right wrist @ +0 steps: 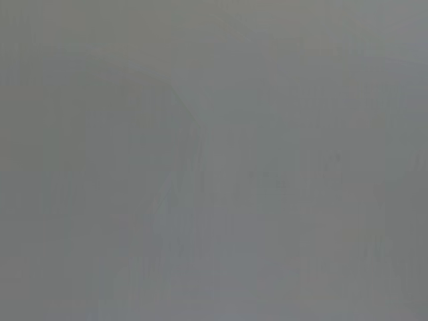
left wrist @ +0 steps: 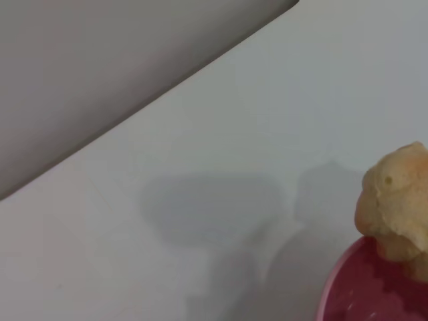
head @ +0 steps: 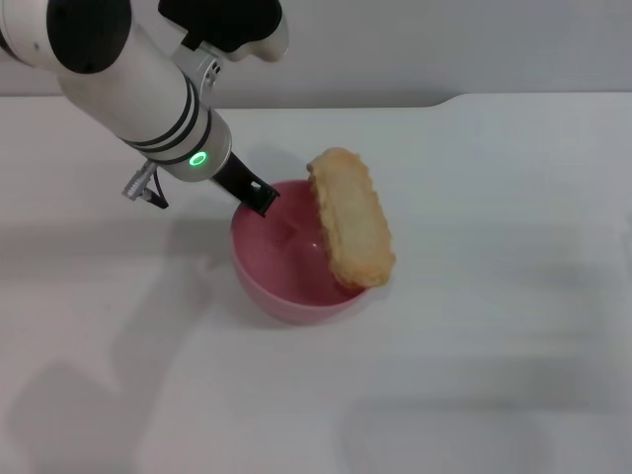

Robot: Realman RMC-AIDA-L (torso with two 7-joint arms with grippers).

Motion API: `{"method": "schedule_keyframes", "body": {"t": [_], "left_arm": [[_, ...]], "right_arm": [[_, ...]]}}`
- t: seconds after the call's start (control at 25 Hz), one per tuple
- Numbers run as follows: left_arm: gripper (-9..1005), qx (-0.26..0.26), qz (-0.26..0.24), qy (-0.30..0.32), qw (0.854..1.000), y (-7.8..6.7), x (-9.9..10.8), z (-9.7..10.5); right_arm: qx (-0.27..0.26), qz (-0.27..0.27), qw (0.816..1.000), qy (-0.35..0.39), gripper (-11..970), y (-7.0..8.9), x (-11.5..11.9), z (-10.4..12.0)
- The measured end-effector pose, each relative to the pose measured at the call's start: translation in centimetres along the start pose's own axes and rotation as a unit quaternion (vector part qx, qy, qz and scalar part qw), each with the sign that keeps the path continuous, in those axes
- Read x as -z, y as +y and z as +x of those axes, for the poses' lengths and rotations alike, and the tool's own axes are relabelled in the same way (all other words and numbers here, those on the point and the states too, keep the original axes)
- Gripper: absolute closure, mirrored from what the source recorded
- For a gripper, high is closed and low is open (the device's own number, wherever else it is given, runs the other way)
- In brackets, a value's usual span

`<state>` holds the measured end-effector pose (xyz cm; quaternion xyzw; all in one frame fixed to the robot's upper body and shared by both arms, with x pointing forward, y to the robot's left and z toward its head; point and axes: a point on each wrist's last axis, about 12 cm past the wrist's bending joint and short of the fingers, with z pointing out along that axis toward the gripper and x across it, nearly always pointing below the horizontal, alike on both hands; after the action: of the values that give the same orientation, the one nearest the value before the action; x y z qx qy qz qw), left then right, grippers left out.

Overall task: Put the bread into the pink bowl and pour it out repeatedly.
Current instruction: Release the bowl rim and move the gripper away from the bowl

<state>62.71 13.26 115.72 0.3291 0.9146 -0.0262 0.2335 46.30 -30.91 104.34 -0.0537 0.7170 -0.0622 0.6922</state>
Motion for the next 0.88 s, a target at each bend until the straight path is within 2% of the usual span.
{"method": "schedule_keyframes", "body": {"t": [0.88], "left_arm": [[909,0.008,-0.007,-0.011,1.0,0.43,-0.43,0.46]], "right_arm": [[0.006,-0.002,1.0,0.007,432,-0.01,-0.33,0.08]]}}
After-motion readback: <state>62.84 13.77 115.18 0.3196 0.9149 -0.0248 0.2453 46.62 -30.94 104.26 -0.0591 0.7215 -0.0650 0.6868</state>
